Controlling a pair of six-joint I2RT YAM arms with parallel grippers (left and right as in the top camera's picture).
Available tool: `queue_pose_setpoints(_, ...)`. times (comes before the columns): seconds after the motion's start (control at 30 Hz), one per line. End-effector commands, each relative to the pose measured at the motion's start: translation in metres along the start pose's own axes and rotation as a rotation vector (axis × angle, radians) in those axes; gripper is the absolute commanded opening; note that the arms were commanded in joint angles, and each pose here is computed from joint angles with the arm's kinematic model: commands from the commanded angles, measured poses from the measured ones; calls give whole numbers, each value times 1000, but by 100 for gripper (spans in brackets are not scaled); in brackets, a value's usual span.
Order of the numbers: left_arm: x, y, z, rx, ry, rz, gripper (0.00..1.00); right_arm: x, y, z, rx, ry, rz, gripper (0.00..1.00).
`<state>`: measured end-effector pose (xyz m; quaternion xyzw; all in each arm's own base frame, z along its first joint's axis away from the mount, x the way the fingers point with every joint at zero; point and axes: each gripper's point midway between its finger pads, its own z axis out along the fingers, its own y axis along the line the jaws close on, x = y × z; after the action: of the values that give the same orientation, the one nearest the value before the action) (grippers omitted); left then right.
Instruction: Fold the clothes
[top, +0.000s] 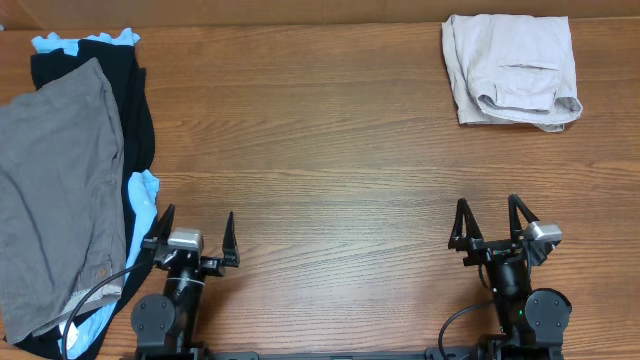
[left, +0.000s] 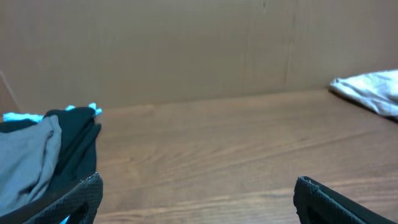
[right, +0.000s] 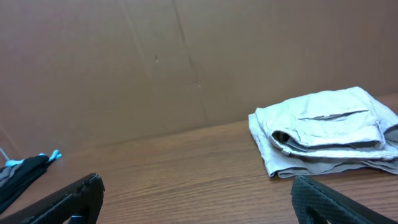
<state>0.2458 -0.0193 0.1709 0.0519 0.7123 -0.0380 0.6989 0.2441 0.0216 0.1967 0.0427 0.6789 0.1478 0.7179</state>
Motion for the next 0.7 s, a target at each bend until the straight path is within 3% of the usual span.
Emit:
queue_pose_setpoints(0.0,-12,3,-2,-17,-33,-25,100,-14,7,-2,-25,-35,-37,100)
queue_pose_setpoints(0.47,-52,15,-12,-89,-28,-25,100,-57,21,-10,-42,-102,-80,100)
queue_pose_setpoints(0.67,-66,18,4,-88,60,-57,100,-89,35,-15,-70,-124,-87,100)
